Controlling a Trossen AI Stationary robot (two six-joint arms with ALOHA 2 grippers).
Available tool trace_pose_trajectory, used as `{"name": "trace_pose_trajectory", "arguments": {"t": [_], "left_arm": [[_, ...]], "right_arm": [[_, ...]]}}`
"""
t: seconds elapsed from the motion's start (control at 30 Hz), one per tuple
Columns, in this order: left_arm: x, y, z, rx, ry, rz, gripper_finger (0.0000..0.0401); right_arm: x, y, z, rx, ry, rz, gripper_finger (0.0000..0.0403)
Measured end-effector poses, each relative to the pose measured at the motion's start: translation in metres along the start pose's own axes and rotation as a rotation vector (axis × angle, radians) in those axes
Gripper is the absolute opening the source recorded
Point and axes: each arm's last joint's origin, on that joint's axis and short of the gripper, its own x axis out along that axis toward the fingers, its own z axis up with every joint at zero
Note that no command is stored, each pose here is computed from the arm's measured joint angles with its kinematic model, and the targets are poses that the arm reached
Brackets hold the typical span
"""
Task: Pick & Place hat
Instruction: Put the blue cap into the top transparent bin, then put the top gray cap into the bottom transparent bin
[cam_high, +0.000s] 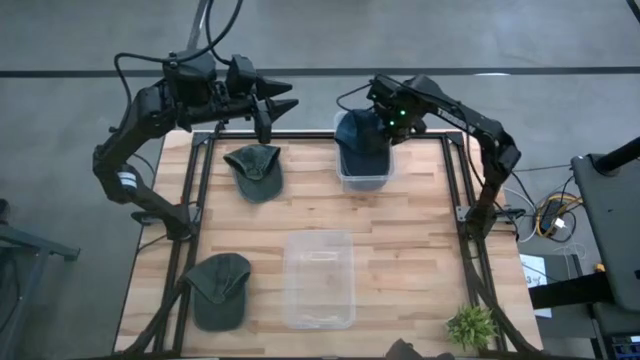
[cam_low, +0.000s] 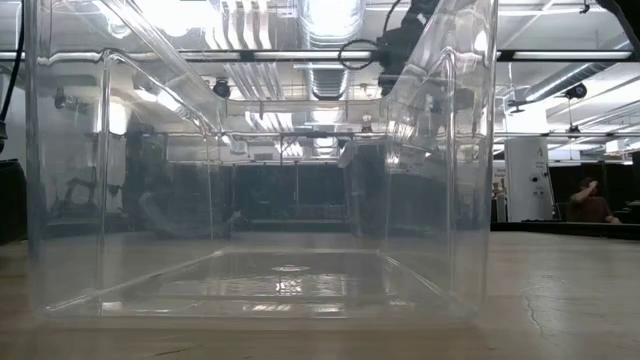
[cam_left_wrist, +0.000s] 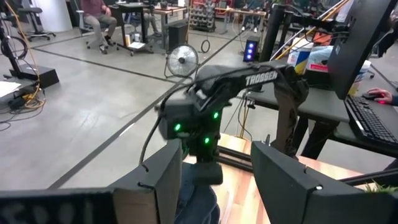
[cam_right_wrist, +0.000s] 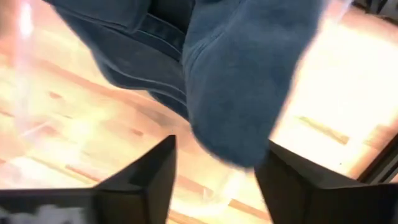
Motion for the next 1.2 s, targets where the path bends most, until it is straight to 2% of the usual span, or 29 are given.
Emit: {"name": "trace_pose_trajectory", "arguments": {"t": [0.3, 0.4, 0.47, 0.63, 0.73, 0.87, 1.0, 1.1, 1.2], "left_arm": [[0.003, 0.0, -0.003, 0.0, 0.018, 0.013, 0.0186], [0.006, 0.001, -0.007, -0.009, 0.048, 0.049, 0.0186], [0.009, 0.003, -0.011, -0.051, 0.062, 0.113, 0.0186], [0.023, 0.009, -0.032, -0.245, 0.128, 0.309, 0.0186], [0.034, 0.01, -0.049, -0.35, 0.183, 0.355, 0.0186], [0.05, 0.013, -0.081, -0.597, 0.26, 0.448, 0.0186], [0.061, 0.017, -0.111, -0.63, 0.328, 0.585, 0.0186], [0.068, 0.024, -0.136, -0.709, 0.386, 0.674, 0.0186], [0.073, 0.031, -0.159, -0.713, 0.441, 0.747, 0.0186]], "right_arm": [[-0.057, -0.009, -0.03, -0.024, -0.203, 0.092, 0.0319], [-0.079, -0.012, -0.045, -0.086, -0.292, 0.126, 0.0347], [-0.093, -0.011, -0.056, -0.144, -0.361, 0.161, 0.036], [-0.129, -0.006, -0.09, -0.295, -0.549, 0.277, 0.0365], [-0.145, -0.004, -0.11, -0.364, -0.621, 0.335, 0.0366], [-0.16, -0.005, -0.132, -0.431, -0.676, 0.39, 0.0366], [-0.168, -0.007, -0.147, -0.465, -0.703, 0.424, 0.0366], [-0.17, -0.005, -0.153, -0.488, -0.707, 0.441, 0.0366], [-0.171, -0.002, -0.157, -0.506, -0.719, 0.452, 0.0366]]}}
